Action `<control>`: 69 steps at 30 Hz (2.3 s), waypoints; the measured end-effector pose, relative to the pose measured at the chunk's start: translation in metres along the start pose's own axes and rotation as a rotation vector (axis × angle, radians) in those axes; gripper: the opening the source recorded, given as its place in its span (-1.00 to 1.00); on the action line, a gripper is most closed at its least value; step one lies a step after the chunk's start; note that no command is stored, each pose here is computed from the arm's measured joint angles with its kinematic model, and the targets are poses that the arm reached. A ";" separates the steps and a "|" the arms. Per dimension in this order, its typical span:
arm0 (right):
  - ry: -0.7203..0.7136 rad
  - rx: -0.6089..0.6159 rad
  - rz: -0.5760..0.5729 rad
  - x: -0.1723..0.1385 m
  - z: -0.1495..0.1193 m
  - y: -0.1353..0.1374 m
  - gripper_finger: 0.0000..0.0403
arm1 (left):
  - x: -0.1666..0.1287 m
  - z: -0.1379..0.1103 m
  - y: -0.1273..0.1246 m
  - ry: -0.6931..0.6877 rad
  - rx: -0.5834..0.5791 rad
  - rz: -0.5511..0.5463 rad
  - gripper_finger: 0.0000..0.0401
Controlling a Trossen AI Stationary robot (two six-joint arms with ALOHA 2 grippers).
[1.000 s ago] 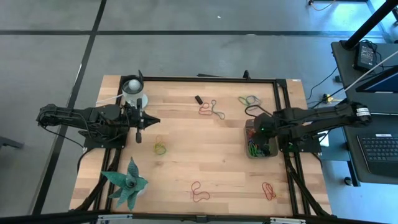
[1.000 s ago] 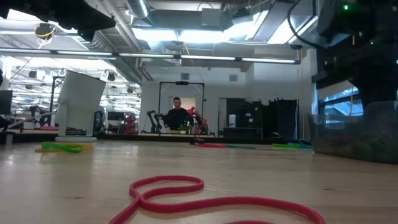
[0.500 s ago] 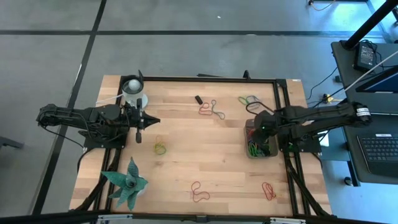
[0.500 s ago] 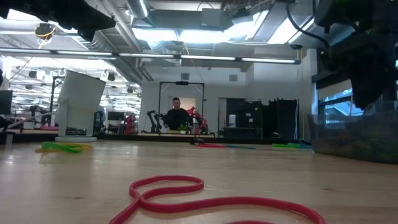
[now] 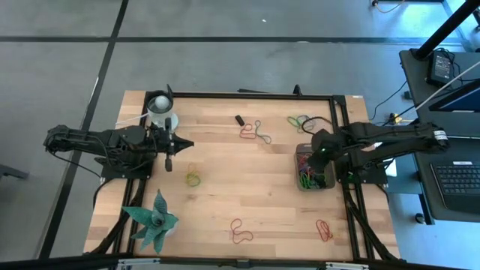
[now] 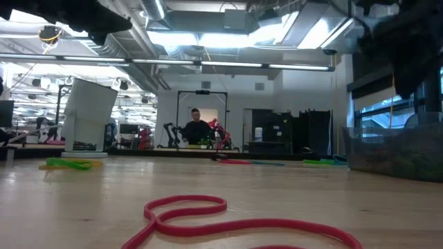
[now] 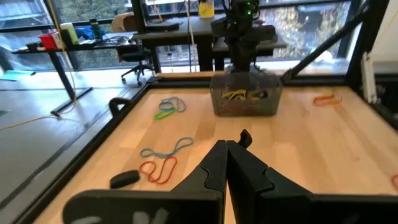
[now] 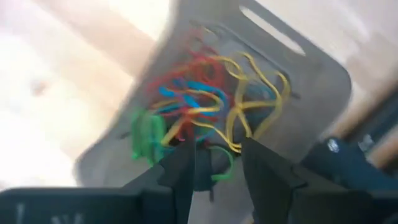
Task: Pick and place rubber bands into bin
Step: Put the green rubber band into the black bin
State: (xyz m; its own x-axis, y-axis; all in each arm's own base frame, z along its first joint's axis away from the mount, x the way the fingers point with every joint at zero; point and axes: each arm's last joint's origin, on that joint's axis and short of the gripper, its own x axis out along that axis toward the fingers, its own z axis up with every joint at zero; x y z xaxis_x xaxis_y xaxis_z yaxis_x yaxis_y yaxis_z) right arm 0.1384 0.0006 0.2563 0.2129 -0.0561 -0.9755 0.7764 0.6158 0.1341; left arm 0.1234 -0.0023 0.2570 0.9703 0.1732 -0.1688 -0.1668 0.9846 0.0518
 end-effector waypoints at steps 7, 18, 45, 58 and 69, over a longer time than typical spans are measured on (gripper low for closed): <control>-0.167 -0.148 0.130 -0.031 -0.008 -0.015 -0.49 | 0.017 0.008 -0.004 -0.016 0.007 -0.004 -0.98; -0.473 -0.525 0.294 -0.064 -0.029 -0.047 -0.90 | 0.057 0.041 -0.012 0.188 0.027 0.074 -0.98; -0.559 -0.696 0.283 -0.069 -0.037 -0.058 -0.95 | 0.111 0.002 -0.028 1.106 -0.334 0.525 -0.63; -0.544 -0.621 0.303 -0.069 -0.037 -0.058 -0.94 | 0.135 -0.041 -0.042 1.418 -0.510 0.536 -0.47; -0.542 -0.607 0.306 -0.069 -0.037 -0.058 -0.97 | 0.148 -0.062 -0.069 1.476 -0.363 0.362 -0.63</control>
State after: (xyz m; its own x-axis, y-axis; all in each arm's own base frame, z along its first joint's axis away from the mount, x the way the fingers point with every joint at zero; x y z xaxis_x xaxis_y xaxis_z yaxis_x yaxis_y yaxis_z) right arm 0.0567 -0.0020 0.3092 0.7335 -0.0906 -0.6736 0.2211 0.9690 0.1104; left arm 0.2677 -0.0430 0.1670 -0.1171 0.0466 -0.9920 -0.5878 0.8019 0.1071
